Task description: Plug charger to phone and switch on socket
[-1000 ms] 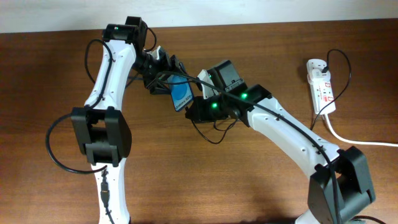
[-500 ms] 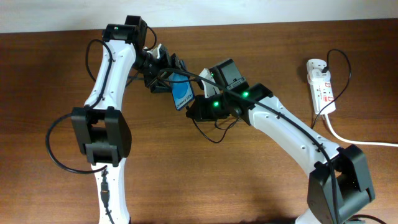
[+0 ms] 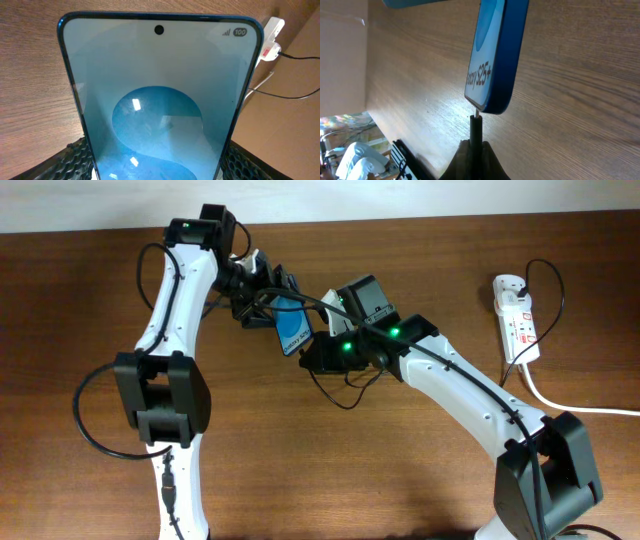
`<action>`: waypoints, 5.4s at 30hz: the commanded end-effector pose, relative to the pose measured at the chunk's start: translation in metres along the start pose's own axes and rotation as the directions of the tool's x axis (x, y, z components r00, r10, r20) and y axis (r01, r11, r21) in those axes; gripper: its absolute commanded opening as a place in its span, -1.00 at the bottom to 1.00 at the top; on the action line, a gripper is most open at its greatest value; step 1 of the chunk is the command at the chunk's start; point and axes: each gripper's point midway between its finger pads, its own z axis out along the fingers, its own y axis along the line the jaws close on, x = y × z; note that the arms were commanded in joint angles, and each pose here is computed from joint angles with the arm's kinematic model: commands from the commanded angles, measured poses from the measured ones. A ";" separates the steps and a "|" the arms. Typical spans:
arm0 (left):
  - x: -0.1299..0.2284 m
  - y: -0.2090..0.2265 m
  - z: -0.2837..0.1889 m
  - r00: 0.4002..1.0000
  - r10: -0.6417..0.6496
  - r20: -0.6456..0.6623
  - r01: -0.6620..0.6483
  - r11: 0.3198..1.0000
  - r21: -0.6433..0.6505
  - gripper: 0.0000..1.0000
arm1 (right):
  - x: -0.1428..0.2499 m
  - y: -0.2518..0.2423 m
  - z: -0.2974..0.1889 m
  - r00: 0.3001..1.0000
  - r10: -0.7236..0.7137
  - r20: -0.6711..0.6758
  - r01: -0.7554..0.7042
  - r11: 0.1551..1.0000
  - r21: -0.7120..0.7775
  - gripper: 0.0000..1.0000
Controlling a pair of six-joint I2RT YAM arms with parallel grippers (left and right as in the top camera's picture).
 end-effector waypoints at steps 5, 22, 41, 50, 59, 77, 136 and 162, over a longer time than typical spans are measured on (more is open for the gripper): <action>0.008 -0.011 -0.003 0.999 0.024 -0.026 -0.023 0.999 0.039 -1.00 | -0.023 -0.014 -0.003 0.996 -0.001 0.089 -0.004 0.999 0.048 -0.92; 0.014 -0.017 0.004 0.998 0.041 -0.040 -0.040 0.999 0.034 -1.00 | -0.036 -0.011 -0.004 0.989 -0.028 0.143 0.021 0.999 0.050 -0.92; 0.007 -0.017 0.004 0.998 0.061 -0.012 -0.061 0.998 0.029 -1.00 | -0.029 -0.024 -0.009 0.994 0.011 0.105 -0.018 0.998 0.064 0.02; -0.010 0.012 0.003 0.995 0.076 0.071 -0.065 0.986 -0.154 -1.00 | -0.069 -0.066 -0.057 0.975 0.094 0.202 -0.091 0.996 -0.021 0.37; -0.015 0.018 0.023 0.962 0.232 0.141 -0.147 0.881 -0.450 -1.00 | -0.070 -0.099 -0.073 0.969 0.112 0.218 -0.125 0.991 0.049 0.38; 0.008 0.033 0.068 0.991 0.126 0.043 -0.088 0.864 -0.495 -1.00 | -0.065 -0.126 -0.084 0.968 0.128 0.218 -0.157 0.980 0.123 0.39; -0.062 0.128 -0.048 0.944 -0.296 0.147 0.317 0.938 -0.142 -1.00 | 0.064 -0.081 0.115 0.964 0.042 -0.264 -0.018 0.995 0.094 -0.38; -0.024 0.066 0.011 0.994 -0.108 0.003 0.107 0.974 -0.200 -1.00 | 0.021 0.005 0.053 0.980 -0.164 -0.110 0.146 0.976 -0.161 -0.92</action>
